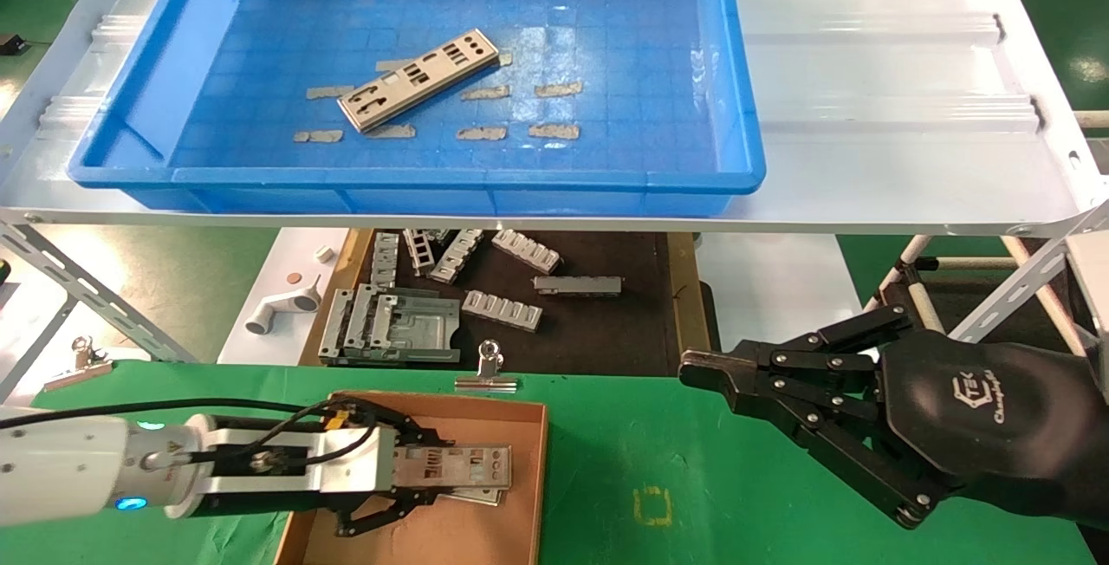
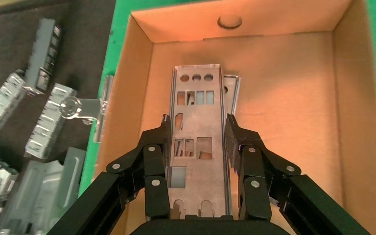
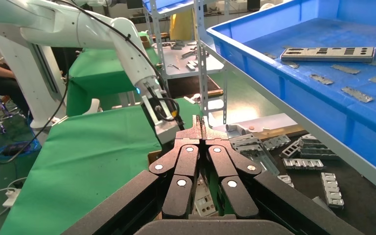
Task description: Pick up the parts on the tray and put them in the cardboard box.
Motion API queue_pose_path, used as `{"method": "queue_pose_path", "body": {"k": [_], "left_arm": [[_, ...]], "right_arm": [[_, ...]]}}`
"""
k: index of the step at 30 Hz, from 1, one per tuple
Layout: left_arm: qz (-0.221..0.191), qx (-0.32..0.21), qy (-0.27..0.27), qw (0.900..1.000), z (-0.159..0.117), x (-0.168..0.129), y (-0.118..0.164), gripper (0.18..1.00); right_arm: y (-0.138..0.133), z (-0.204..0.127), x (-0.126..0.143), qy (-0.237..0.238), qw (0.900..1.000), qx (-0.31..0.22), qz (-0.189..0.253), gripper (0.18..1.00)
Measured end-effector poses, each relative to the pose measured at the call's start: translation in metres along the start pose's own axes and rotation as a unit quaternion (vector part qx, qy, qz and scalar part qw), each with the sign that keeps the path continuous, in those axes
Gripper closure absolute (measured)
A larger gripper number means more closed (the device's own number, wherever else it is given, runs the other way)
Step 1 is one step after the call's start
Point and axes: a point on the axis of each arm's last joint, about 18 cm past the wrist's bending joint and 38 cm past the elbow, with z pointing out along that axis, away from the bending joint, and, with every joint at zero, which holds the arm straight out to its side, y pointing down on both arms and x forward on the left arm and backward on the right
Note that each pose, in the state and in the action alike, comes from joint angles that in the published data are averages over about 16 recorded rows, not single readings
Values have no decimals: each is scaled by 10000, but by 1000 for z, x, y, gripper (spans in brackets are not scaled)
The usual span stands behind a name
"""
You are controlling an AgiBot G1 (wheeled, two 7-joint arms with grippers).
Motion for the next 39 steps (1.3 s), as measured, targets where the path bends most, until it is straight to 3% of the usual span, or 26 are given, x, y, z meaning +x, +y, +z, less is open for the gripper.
{"method": "queue_pose_path", "body": {"k": [7,18,28,39], "left_arm": [[-58,-82,7,9999,9,0,9,745],[-357,178,146,9991,-1,0,5,666],[-752,703,171,9945,-14,1,-14,485],[-1143,1373,110,9839,-34,-2,-39,293]], "right_arm": [[0,0,0,0,10000,0,0,988],[0,0,0,0,10000,0,0,988],[0,0,0,0,10000,0,0,985],[0,0,0,0,10000,0,0,930]]}}
